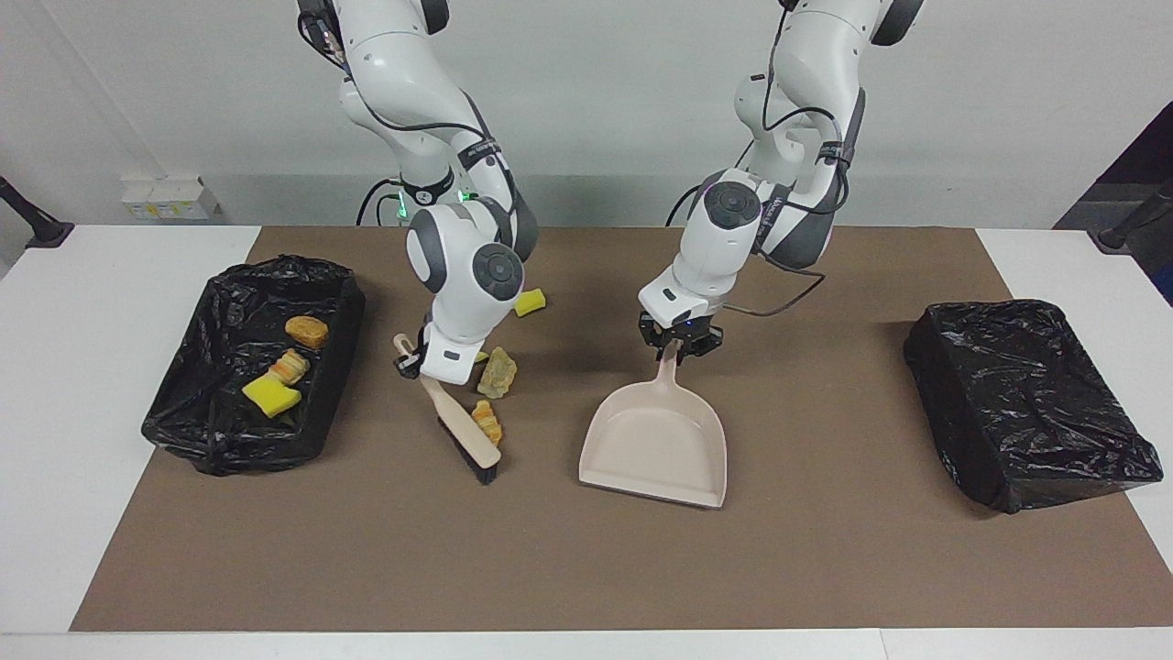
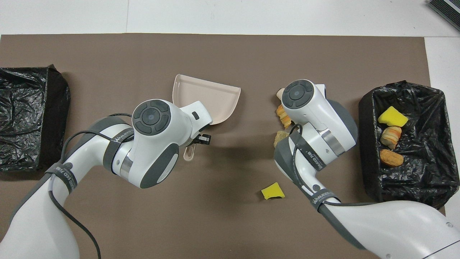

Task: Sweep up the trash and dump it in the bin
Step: 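Hold the dustpan with the left gripper while the right gripper sweeps debris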

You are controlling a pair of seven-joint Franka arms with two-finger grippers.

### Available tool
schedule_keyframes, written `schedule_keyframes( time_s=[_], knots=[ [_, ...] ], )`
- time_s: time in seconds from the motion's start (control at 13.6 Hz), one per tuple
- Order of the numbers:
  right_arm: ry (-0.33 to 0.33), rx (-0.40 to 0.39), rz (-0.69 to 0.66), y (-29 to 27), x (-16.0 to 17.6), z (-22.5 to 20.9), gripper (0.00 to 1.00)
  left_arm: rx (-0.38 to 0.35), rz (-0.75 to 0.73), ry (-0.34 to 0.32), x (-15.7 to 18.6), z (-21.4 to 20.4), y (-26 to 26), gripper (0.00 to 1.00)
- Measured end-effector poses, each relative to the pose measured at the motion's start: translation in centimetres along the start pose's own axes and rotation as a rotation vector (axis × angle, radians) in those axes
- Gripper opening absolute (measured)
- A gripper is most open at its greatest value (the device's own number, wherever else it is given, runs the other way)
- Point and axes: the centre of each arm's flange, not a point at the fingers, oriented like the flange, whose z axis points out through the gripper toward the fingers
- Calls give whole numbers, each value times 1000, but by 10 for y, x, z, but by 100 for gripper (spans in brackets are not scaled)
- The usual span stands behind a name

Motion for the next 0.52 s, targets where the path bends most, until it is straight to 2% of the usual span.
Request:
schedule_keyframes(
  time_s=[0.22, 0.37, 0.52],
  knots=[
    [-13, 82, 50, -54, -2, -19, 27, 44, 288, -55, -7, -40, -46, 31],
    [-15, 135, 84, -70, -4, -23, 27, 48, 512, -132, -17, -48, -65, 31],
    [-10, 209, 115, -72, -12, -34, 27, 97, 746, -204, -24, -50, -68, 31]
  ],
)
